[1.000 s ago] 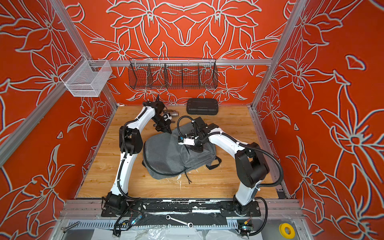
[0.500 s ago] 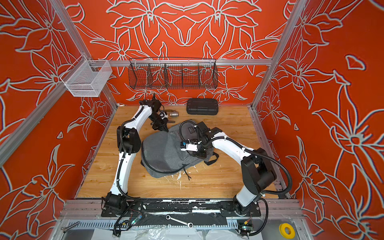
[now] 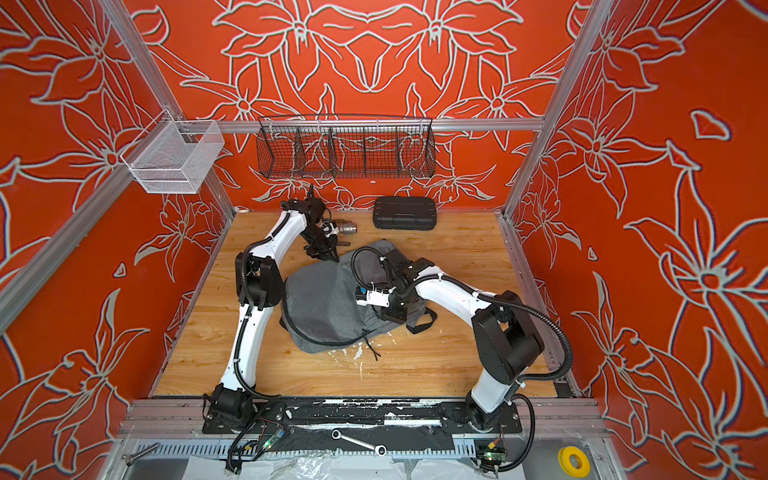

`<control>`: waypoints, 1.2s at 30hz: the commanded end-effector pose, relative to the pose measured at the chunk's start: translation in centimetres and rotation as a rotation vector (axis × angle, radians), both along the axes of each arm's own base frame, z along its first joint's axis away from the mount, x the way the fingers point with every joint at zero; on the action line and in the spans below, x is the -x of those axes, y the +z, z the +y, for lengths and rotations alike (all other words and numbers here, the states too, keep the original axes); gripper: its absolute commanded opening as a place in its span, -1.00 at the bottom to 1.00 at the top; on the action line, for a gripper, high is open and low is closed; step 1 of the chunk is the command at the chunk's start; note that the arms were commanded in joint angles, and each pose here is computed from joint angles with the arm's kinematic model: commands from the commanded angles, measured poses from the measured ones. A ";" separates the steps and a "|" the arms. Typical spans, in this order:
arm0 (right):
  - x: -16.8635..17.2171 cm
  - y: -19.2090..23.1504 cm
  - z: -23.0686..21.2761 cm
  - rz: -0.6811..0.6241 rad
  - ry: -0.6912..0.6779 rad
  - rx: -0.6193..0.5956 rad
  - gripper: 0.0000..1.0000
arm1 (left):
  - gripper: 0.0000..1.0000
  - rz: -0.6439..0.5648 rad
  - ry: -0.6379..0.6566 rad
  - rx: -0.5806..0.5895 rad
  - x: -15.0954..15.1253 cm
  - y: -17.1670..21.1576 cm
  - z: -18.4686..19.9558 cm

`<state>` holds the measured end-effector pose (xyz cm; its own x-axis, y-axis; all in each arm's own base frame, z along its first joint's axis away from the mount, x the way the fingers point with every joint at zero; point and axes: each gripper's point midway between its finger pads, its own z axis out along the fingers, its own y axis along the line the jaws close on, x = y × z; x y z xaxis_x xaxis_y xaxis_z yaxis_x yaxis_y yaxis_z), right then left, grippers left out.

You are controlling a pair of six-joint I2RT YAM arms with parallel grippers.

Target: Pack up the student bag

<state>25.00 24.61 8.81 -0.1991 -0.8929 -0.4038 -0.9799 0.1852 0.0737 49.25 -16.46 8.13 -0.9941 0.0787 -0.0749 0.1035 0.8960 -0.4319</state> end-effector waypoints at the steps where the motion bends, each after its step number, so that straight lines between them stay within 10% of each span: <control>1: -3.1 2.9 0.6 -0.111 -0.229 -0.107 -0.30 | -0.10 -0.267 -0.045 -0.009 -2.3 7.3 -0.8; 9: -11.2 8.6 -2.0 -0.241 -0.662 -0.329 0.17 | 0.53 -0.547 0.028 -0.081 -1.7 17.3 0.8; 16: -15.2 9.5 -15.8 -0.524 -1.236 -0.299 0.59 | 0.99 -0.769 0.269 -0.335 3.7 20.0 8.4; 18: -14.6 8.9 -19.3 -0.618 -1.331 -0.236 0.94 | 0.97 -0.799 0.365 -0.399 6.0 18.8 11.3; 22: -13.0 7.7 -25.0 -0.755 -1.481 -0.152 0.94 | 0.95 -0.745 0.573 -0.487 11.1 14.1 17.2; 36: -12.6 1.4 -26.9 -0.786 -1.494 -0.309 0.95 | 0.95 -0.952 0.518 -0.541 13.9 3.2 18.5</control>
<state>36.03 -3.12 7.51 -0.5535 -0.0340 -0.8322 0.2156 0.9593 -0.1826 32.90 2.64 9.27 -0.6171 -0.1129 -0.7787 -0.2872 0.9537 0.0894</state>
